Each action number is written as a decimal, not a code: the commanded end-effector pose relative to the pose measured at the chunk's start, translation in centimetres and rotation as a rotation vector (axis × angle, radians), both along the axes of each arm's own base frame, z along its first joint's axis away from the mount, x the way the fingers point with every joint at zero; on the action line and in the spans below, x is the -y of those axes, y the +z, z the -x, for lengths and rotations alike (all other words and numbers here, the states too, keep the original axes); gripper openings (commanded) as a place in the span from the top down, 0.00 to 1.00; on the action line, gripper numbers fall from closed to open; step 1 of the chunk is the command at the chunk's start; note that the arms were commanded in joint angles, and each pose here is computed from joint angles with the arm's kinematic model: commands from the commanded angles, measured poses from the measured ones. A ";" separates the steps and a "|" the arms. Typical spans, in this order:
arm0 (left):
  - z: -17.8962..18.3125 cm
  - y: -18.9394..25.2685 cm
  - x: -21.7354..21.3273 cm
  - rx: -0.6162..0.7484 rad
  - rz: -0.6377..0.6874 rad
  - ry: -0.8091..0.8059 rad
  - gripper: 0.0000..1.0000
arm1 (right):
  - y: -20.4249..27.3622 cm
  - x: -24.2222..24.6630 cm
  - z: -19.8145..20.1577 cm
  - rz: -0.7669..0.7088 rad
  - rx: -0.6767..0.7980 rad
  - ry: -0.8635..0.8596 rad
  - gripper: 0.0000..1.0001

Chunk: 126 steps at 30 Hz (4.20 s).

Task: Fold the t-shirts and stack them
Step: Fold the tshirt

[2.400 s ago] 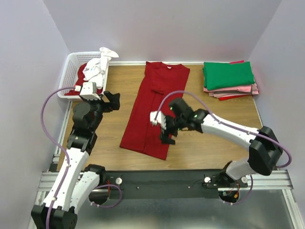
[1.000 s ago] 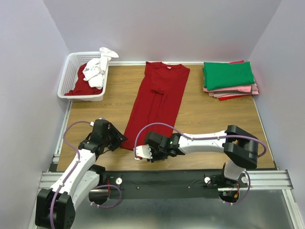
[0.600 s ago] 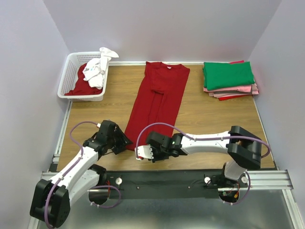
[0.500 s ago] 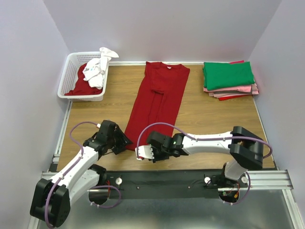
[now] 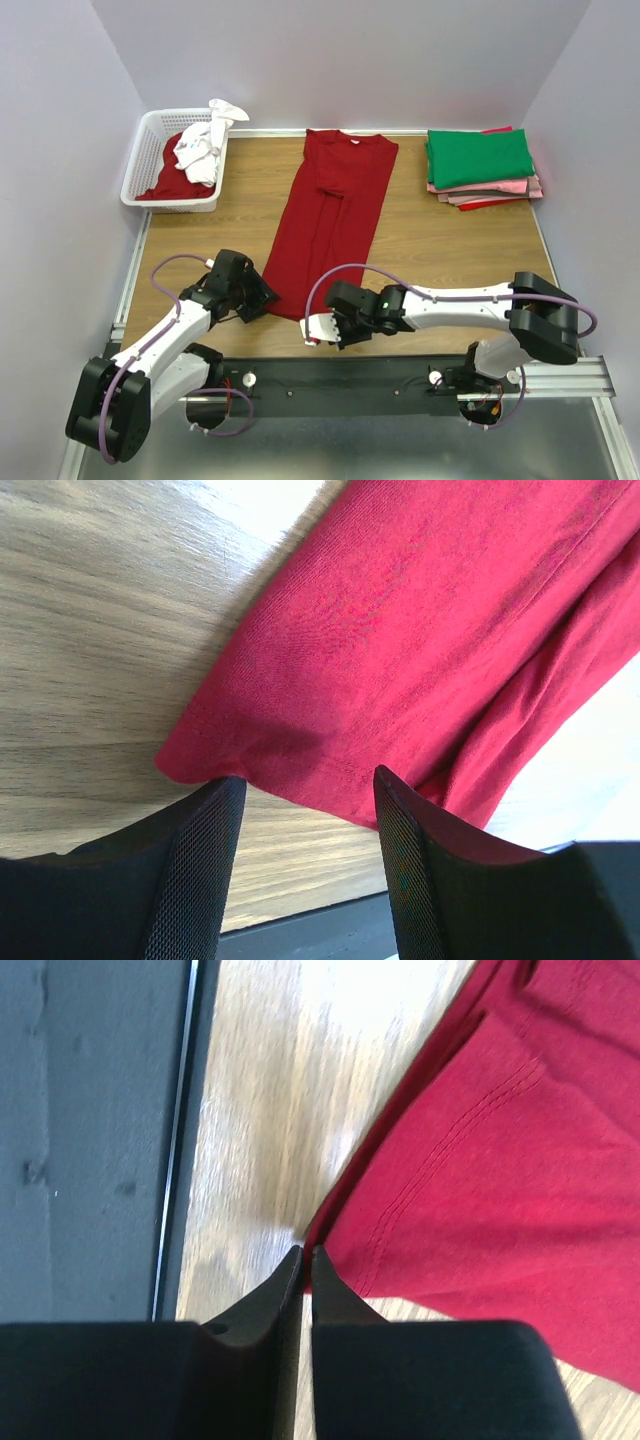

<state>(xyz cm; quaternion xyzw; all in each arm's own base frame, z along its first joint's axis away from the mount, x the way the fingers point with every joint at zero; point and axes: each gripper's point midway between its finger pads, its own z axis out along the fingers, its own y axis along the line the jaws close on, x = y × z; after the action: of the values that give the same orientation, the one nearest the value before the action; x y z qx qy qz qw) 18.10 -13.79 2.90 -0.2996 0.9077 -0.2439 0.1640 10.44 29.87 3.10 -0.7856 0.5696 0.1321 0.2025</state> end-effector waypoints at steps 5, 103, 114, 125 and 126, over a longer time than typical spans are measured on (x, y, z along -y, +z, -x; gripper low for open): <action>0.5 -1.1 -1.3 -0.027 -0.074 0.026 0.38 | 0.0 1.8 -0.1 0.012 0.000 -0.014 0.93; 0.4 -0.1 -0.7 0.036 -0.047 -0.044 0.41 | -0.4 2.4 0.4 0.013 -0.051 -0.021 0.81; 0.3 0.0 -0.4 0.049 -0.042 -0.065 0.41 | -0.3 3.3 0.9 0.021 -0.059 0.008 1.00; 0.2 -0.3 -0.5 0.040 -0.056 -0.073 0.42 | 0.7 6.6 2.3 0.044 -0.114 0.056 1.00; 0.1 -0.2 -0.5 0.042 -0.053 -0.071 0.42 | 0.6 6.7 2.5 0.043 -0.123 0.061 1.00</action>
<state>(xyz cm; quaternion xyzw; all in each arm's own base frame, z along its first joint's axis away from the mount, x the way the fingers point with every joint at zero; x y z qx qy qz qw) 18.06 -13.45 2.82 -0.2657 0.9154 -0.2403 0.1834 9.76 24.88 4.19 -0.7870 0.5696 0.1509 0.1829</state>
